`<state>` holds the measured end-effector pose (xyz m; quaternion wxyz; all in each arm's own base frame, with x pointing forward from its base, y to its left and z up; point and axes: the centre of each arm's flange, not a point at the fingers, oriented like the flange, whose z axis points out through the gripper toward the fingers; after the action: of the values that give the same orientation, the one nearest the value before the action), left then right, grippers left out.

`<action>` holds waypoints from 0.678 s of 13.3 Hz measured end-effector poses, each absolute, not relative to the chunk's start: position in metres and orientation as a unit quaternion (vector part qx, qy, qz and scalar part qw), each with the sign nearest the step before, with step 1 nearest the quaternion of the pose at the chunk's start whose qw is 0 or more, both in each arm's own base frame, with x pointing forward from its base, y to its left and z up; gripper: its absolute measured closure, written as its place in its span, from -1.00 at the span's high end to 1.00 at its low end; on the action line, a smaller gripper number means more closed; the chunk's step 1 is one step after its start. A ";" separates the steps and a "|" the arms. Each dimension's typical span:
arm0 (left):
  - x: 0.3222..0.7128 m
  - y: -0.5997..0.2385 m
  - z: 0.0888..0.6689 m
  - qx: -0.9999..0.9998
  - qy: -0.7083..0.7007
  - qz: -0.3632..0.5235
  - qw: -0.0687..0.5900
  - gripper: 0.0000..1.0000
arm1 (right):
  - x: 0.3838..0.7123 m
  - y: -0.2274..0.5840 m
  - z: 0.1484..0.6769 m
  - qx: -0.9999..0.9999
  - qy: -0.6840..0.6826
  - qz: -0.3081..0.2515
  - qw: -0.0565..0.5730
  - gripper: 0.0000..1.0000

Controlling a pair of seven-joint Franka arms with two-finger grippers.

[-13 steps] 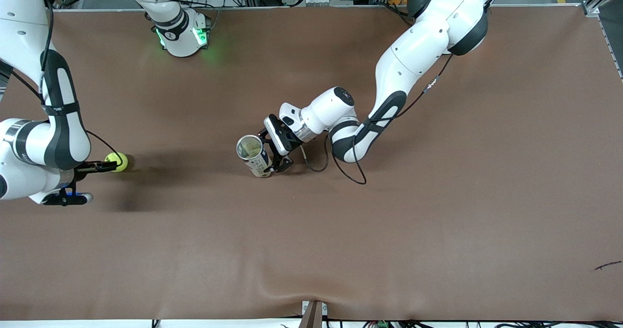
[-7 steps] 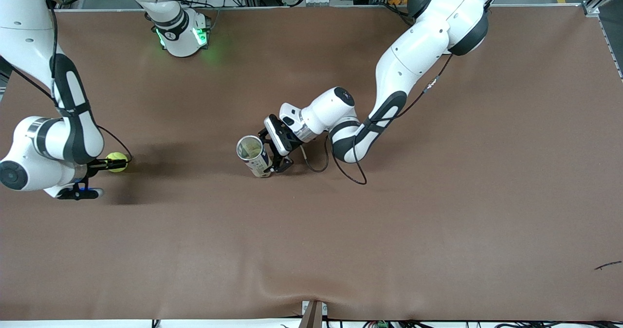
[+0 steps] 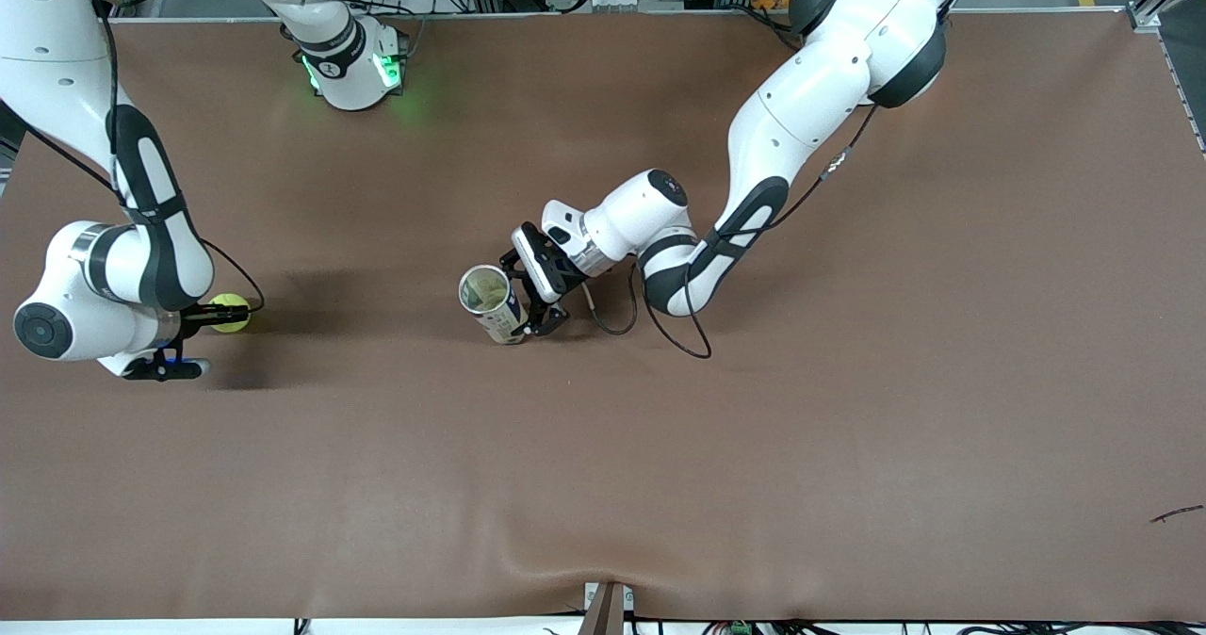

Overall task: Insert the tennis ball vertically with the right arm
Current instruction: 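Move the right gripper to the Wilson ball and grasp it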

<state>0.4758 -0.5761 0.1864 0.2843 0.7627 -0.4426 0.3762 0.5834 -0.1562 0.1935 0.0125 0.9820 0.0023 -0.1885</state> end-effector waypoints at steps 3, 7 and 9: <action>0.476 -0.576 0.187 0.762 -0.444 0.377 0.284 0.89 | 0.588 -0.157 0.208 0.982 -0.002 -0.187 0.008 0.32; 0.478 -0.574 0.186 0.762 -0.444 0.378 0.282 0.88 | 0.633 -0.102 0.309 0.979 -0.029 -0.193 -0.052 0.32; 0.479 -0.574 0.186 0.762 -0.444 0.378 0.282 0.89 | 0.648 -0.062 0.354 0.978 -0.059 -0.195 -0.052 0.32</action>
<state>0.4785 -0.5738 0.1860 0.2815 0.7621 -0.4438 0.3781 0.6478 -0.0620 0.3538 -0.0519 0.9776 -0.0585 -0.1951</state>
